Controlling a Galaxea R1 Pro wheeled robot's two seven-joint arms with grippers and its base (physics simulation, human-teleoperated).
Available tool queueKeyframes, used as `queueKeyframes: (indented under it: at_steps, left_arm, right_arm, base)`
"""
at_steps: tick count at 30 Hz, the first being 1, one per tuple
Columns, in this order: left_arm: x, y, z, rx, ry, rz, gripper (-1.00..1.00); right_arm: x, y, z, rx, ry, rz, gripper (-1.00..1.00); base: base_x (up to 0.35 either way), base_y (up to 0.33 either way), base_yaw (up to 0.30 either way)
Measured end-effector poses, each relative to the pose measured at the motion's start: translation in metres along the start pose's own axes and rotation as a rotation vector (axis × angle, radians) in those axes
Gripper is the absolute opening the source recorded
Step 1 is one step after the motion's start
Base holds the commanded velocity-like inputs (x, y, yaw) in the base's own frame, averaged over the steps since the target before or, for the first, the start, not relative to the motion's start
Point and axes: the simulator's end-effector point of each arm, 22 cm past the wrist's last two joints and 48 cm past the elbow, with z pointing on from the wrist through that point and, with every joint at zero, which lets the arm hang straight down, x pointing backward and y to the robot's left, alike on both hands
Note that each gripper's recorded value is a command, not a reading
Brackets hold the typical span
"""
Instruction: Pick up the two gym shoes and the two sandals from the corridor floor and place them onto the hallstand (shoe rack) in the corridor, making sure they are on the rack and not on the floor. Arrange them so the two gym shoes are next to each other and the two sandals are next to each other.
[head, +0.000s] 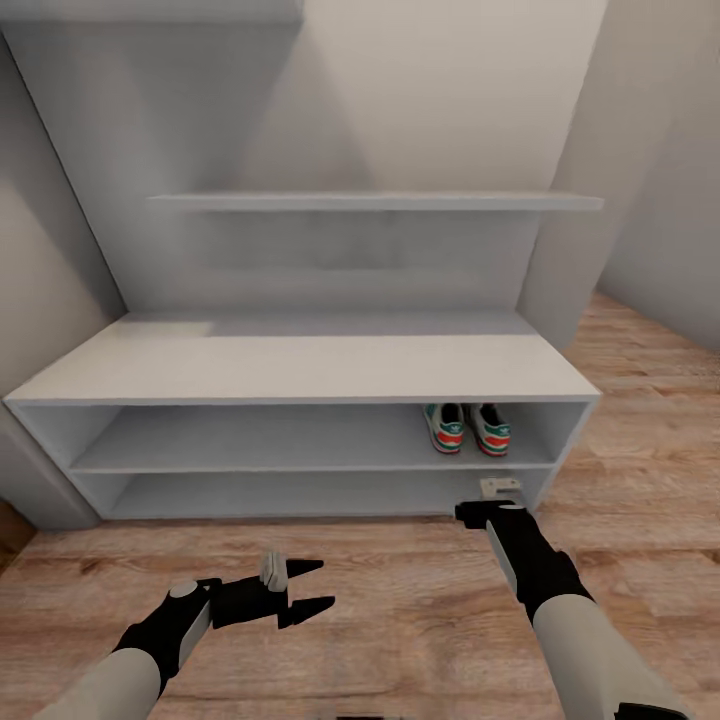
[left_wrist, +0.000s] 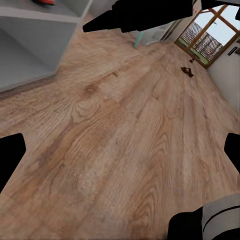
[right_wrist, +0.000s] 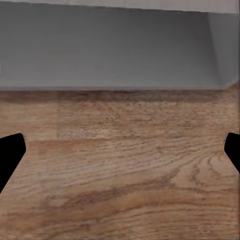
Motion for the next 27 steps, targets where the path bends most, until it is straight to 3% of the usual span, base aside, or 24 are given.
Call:
queueKeyframes:
  at_steps: [14,23,26,27]
  left_arm:
    - [0.000,0.000,0.000,0.000,0.000,0.001,1.00]
    - [-0.004,0.002,-0.003,-0.004,-0.003,0.011,1.00]
    - [-0.012,0.004,-0.004,-0.007,-0.008,0.038,1.00]
    - [-0.035,0.006,-0.005,-0.011,-0.025,0.110,1.00]
  right_arm:
    - [0.000,0.001,0.000,0.000,0.000,-0.001,1.00]
    - [-0.001,-0.001,-0.001,0.006,-0.002,0.001,1.00]
    - [-0.001,-0.002,-0.001,0.007,-0.002,0.002,1.00]
    - [-0.001,-0.003,-0.001,0.008,-0.002,0.005,1.00]
  base:
    - [-0.331,0.000,0.000]
    - [-0.060,0.000,0.000]
    - [-0.005,0.000,0.000]
    - [-0.001,0.000,0.000]
